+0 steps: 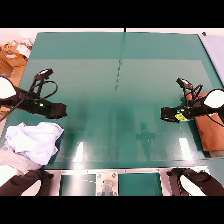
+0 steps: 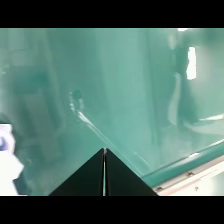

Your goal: Fold the shirts.

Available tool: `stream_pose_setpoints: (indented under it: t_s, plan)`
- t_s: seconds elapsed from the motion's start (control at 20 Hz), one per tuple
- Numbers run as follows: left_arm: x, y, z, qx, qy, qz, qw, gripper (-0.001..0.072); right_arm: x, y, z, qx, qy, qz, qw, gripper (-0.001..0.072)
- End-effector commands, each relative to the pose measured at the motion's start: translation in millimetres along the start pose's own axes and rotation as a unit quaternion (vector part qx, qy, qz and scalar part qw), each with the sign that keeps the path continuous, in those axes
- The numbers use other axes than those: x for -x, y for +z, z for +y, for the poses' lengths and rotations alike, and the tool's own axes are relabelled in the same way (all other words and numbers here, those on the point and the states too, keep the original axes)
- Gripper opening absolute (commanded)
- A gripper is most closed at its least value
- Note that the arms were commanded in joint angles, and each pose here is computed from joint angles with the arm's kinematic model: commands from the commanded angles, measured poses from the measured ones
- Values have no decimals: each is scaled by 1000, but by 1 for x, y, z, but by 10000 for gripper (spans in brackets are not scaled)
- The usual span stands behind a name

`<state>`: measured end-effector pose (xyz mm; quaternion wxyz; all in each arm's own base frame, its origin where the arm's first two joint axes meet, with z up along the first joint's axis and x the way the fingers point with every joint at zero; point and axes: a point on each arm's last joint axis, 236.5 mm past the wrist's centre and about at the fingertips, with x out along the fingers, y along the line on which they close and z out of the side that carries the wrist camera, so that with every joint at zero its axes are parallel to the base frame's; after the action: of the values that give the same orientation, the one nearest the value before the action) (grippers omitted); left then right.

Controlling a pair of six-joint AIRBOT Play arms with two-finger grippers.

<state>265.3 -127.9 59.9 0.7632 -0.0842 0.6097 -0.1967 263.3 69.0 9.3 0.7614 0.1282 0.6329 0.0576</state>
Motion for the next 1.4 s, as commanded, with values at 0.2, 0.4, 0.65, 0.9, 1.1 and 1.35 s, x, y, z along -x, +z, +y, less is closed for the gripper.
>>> stream_pose_setpoints:
  t_s: [0.2,0.4,0.65,0.9,1.1,1.35]
  plan:
    - [4,1,43,-8,92,-2,996,40,0,0,0,0,0,0,1000,15]
    - [42,-1,147,27,321,-10,947,717,0,0,0,0,0,0,1000,14]
    - [-6,-71,178,50,338,87,936,717,0,0,0,0,0,0,1000,14]
    - [-53,-147,194,55,332,169,926,689,0,0,0,0,0,0,1000,14]
    - [-58,-145,192,52,324,162,931,30,0,12,1,1,3,-25,1000,15]
    - [-13,-64,159,34,295,85,951,22,0,16,2,0,4,-34,999,14]
